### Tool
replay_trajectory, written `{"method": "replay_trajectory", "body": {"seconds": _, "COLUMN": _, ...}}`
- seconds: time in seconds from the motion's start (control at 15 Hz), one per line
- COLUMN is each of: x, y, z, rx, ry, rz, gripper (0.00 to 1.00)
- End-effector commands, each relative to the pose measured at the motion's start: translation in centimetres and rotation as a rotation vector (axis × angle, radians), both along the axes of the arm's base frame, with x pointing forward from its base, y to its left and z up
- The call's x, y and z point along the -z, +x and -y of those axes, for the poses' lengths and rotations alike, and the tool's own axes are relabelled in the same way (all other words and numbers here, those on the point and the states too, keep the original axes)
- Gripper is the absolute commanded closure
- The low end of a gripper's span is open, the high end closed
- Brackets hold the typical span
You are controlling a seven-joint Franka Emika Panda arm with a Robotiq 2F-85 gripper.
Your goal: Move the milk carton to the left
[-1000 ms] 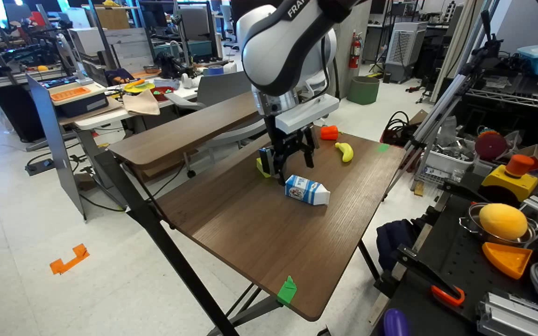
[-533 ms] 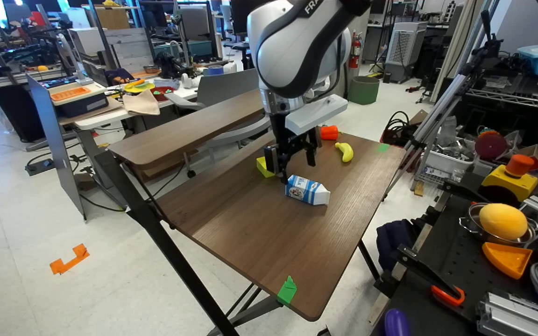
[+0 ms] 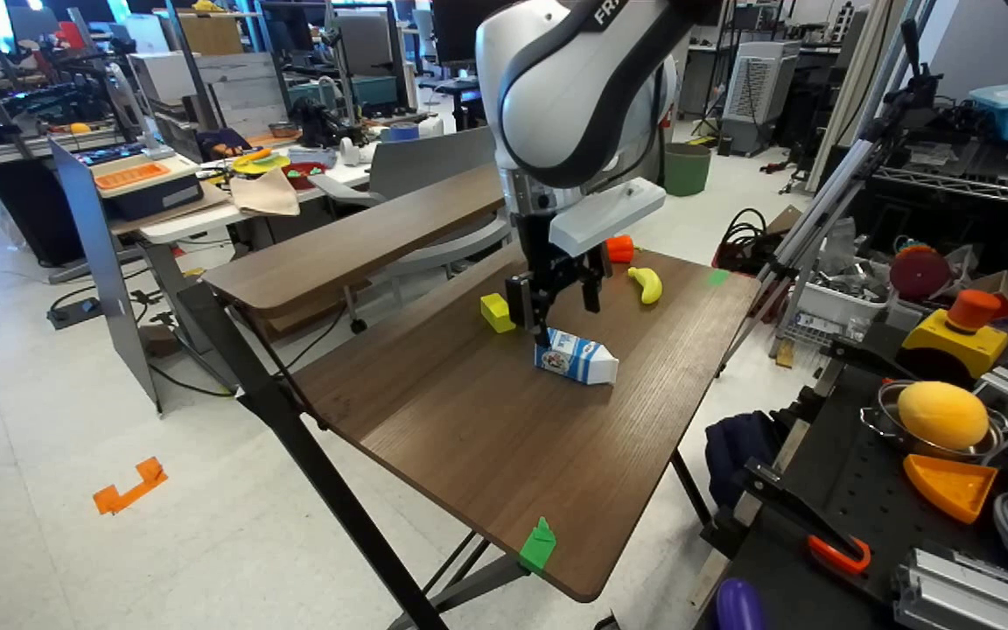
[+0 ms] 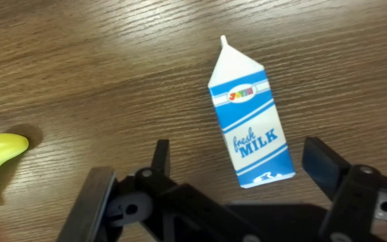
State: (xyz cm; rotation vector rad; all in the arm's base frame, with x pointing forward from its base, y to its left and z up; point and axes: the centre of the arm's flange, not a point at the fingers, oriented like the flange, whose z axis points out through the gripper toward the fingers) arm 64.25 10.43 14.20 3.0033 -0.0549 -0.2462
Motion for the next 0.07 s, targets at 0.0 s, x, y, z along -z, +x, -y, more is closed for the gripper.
{"method": "replay_trajectory", "body": {"seconds": 0.0, "x": 0.00, "y": 0.00, "z": 0.00, "rx": 0.000, "ry": 0.000, "rz": 0.000, "gripper": 0.00}}
